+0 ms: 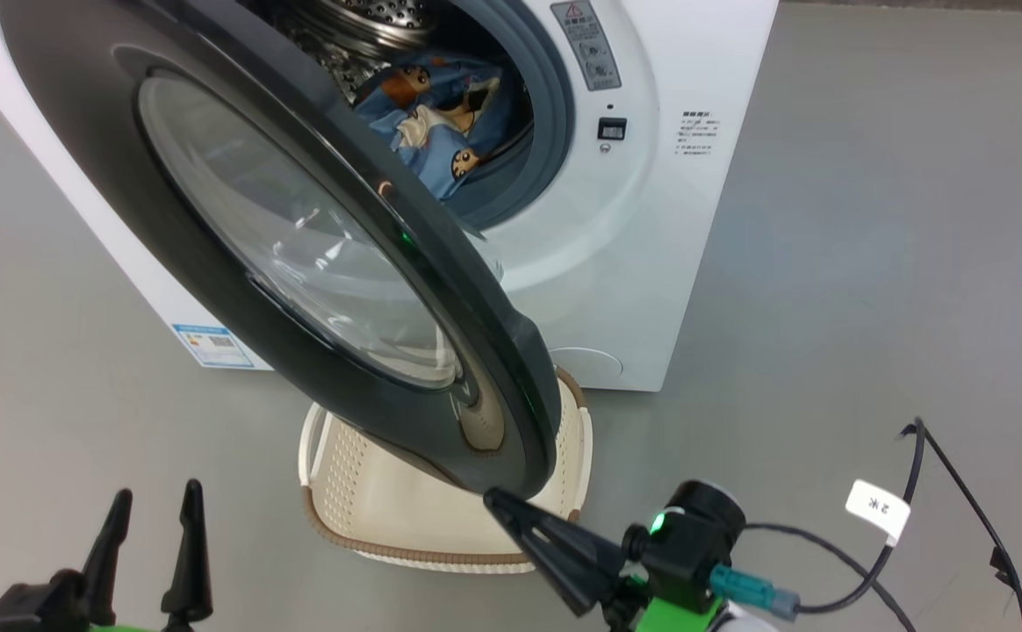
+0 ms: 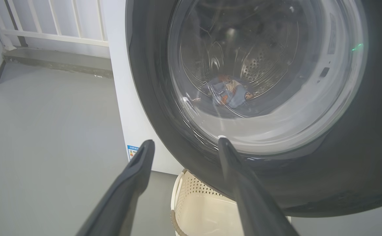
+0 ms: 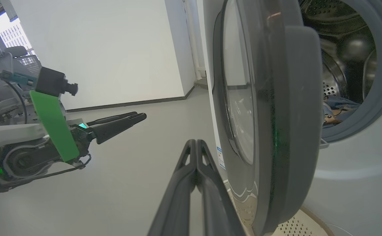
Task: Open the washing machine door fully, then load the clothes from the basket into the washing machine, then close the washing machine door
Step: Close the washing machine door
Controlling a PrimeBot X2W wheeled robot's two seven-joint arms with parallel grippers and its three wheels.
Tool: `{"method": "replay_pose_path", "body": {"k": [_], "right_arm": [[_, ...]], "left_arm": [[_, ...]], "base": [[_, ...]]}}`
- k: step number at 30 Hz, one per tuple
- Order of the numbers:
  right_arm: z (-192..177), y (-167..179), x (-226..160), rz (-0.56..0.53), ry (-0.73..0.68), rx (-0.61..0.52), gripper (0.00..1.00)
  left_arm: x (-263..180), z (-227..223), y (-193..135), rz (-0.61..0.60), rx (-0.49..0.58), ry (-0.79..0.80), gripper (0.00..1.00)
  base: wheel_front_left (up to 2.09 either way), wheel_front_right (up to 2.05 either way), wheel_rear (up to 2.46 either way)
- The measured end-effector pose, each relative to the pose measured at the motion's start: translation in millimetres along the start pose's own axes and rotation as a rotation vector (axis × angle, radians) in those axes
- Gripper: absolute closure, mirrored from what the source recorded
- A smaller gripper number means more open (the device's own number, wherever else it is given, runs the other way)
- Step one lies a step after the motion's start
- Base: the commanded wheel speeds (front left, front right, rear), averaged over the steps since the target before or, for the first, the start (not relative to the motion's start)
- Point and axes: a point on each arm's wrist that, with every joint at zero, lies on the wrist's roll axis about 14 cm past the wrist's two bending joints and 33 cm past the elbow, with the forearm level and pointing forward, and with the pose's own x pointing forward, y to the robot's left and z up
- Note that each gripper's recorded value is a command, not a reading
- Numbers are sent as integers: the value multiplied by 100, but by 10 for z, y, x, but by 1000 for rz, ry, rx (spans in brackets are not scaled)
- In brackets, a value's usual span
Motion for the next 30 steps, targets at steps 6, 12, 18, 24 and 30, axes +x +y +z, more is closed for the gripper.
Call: {"method": "replay_pose_path", "body": {"k": [6, 12, 18, 24, 30], "right_arm": [[11, -166, 116, -23, -2, -9, 100], [0, -364, 173, -70, -3, 11, 100], [32, -543, 234, -111, -18, 11, 100], [67, -782, 250, -166, -31, -1, 100], [114, -1049, 336, -205, -44, -33, 100]], "left_arm": [[96, 20, -30, -7, -1, -8, 0], [123, -17, -36, -6, -4, 2, 0], [188, -10, -36, -5, -3, -1, 0], [237, -20, -53, -5, -9, -2, 0], [352, -37, -116, -14, -19, -4, 0]], "base": [[0, 0, 0], [0, 0, 0], [0, 0, 0], [0, 0, 0], [0, 0, 0]]}}
